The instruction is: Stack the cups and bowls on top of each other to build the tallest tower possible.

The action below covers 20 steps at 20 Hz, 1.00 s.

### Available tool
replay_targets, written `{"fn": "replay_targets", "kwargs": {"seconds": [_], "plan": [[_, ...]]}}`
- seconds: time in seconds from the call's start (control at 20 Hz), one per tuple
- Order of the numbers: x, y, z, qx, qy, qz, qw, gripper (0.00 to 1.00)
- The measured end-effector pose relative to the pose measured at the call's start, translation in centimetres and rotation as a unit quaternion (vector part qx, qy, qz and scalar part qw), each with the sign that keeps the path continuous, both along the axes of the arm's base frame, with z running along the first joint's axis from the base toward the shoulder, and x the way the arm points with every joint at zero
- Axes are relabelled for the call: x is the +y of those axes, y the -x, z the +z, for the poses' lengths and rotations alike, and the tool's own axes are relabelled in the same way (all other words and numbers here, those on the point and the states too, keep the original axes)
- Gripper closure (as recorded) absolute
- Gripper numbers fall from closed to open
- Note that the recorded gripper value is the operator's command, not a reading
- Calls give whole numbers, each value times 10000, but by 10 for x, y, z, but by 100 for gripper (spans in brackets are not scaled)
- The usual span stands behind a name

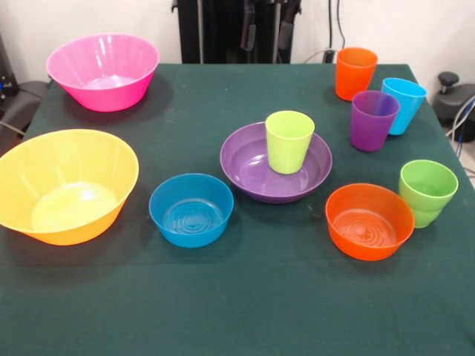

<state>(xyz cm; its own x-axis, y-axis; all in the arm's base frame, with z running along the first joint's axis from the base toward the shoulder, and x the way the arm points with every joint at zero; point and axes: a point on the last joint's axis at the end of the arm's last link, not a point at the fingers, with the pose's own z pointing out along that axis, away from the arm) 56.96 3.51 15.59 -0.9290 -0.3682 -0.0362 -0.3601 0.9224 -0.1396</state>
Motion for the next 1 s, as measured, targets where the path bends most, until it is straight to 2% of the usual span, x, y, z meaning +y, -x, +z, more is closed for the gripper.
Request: {"fn": "replay_targets", "kwargs": {"seconds": [0.4,0.65,0.8,1.0], "plan": [[-9,0,-2,-10,-10,-97,10000,0],[-11,-2,-3,-99,3,-125,9999,0],[-12,-4,-7,-195,-11,-155,9997,0],[-12,-9,-19,-494,-119,-296,9983,0]]}}
